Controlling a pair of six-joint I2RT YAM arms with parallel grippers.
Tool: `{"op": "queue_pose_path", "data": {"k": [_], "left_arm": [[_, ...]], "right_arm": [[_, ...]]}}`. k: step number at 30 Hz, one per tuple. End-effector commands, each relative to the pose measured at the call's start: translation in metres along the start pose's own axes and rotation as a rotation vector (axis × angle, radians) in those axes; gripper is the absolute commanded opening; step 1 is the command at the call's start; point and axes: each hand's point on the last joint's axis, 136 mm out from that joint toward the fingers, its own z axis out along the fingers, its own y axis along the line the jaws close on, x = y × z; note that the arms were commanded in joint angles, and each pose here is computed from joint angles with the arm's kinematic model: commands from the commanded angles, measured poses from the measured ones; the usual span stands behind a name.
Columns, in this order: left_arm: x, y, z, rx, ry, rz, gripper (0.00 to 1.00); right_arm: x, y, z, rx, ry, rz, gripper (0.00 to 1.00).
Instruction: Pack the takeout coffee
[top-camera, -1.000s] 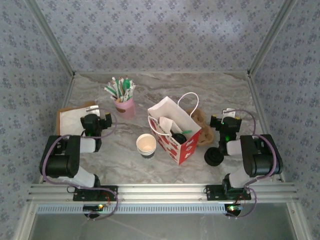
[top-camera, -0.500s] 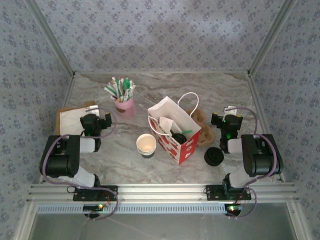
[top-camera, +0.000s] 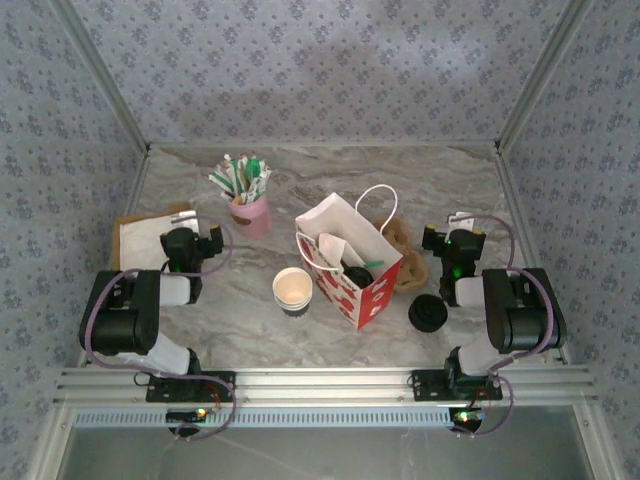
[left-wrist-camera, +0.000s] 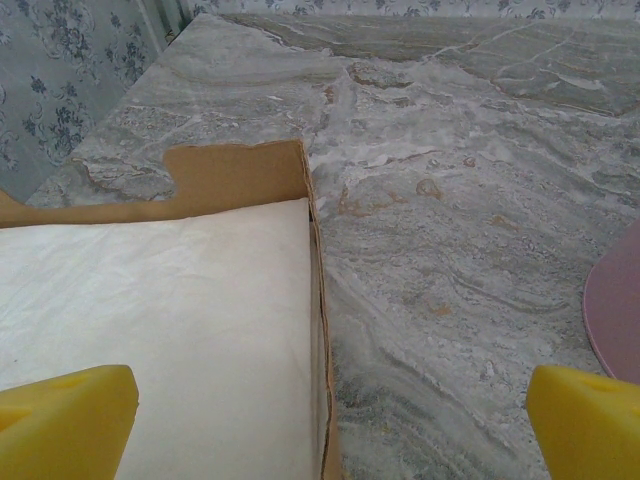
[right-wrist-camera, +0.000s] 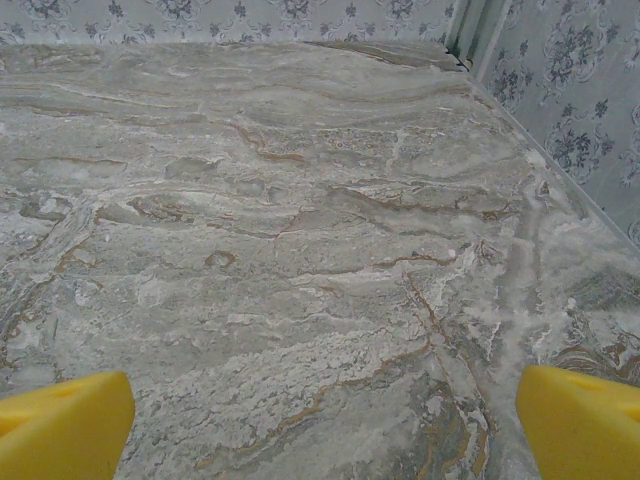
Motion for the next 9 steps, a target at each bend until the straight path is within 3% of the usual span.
{"op": "queue_pose_path", "data": {"k": [1,9], "left_arm": [[-0.0123,-0.0012,0.0022,0.012,-0.04,-0.005,1.0],[-0.0123,-0.0012,0.0022,0.012,-0.04,-0.005,1.0]], "right_arm": [[-0.0056,-0.0002,0.0017,0.002,-0.01,0.008,1.0],[-0.0046,0.0061,0.003,-0.048,0.0,0.002,1.0]]}}
